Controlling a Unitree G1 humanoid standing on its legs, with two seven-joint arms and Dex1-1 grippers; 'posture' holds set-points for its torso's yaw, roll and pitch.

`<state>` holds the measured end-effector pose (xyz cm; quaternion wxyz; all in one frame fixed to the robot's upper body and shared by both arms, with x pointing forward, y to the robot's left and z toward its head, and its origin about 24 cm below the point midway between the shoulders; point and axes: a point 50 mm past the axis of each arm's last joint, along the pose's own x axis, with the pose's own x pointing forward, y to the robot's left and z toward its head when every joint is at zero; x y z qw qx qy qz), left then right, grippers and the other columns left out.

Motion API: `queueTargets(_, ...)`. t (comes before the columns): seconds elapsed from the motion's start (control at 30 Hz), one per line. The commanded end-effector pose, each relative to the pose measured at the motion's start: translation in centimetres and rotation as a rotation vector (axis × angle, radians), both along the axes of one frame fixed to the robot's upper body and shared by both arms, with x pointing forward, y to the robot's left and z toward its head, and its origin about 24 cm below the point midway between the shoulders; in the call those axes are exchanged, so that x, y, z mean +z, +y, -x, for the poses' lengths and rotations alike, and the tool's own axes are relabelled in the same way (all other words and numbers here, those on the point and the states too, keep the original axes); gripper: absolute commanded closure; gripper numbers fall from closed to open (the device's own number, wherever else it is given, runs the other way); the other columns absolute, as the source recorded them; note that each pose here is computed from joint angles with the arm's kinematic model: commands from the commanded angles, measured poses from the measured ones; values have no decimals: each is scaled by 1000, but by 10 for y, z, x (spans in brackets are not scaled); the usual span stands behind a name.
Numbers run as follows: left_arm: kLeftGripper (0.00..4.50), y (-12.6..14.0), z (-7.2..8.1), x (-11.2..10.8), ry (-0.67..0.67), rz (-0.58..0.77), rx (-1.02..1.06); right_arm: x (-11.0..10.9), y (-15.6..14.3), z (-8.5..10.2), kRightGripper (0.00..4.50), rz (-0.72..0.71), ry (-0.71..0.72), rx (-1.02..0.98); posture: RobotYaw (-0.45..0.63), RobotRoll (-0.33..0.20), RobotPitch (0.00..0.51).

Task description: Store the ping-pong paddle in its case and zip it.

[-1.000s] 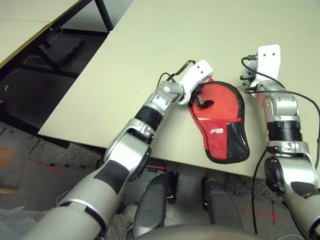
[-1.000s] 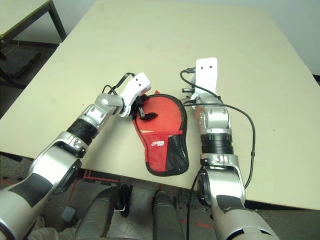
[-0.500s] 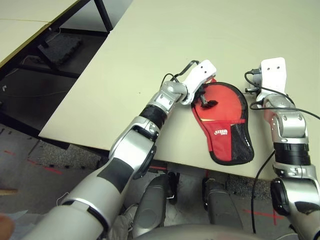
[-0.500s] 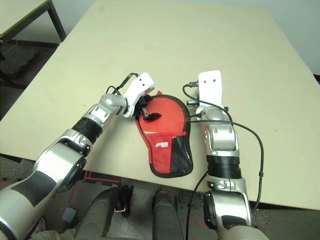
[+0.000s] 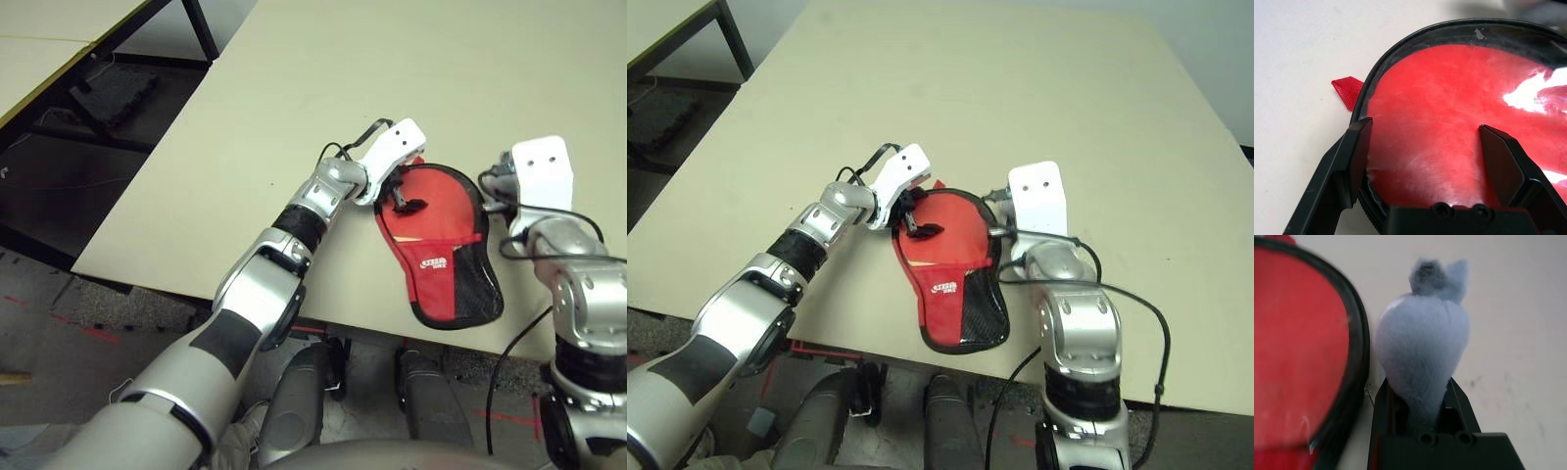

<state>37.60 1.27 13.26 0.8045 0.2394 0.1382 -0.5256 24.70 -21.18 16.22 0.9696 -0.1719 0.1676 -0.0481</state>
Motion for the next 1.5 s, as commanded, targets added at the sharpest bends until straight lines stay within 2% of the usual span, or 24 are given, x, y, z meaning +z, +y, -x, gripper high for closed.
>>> queueTargets(0.03, 0, 18, 12, -55, 156, -189, 46, 3, -6, 14, 4042, 59, 0, 13, -180, 0, 307)
queueTargets(0.17, 0, 19, 12, -54, 155, -195, 42, 2, -12, 35, 4043, 114, 12, 31, -187, 0, 308)
queueTargets(0.37, 0, 20, 11, -54, 152, -198, 40, -1, -8, 60, 4044, 115, 59, 68, -201, 0, 310)
queueTargets(0.67, 0, 18, 12, -54, 150, -200, 31, -27, -7, 80, 4045, 41, 187, 93, -226, 0, 318)
queueTargets(0.9, 0, 17, 13, -55, 152, -199, 23, -36, -13, 97, 4061, 21, 221, 80, -240, 0, 320)
queueTargets(1.13, 0, 16, 12, -55, 147, -197, 22, -37, -13, 124, 4061, -24, 303, 79, -273, 0, 322)
queueTargets(1.3, 0, 11, 12, -53, 139, -184, 18, -32, -7, 130, 4061, -57, 331, 46, -281, 0, 316)
queueTargets(1.4, 0, 9, 11, -48, 117, -152, 19, -20, -7, 124, 3107, -89, 263, 22, -278, 0, 309)
queueTargets(1.5, 0, 8, 6, -30, 69, -63, 12, -8, -5, 112, 2080, -243, 254, 82, -265, 0, 295)
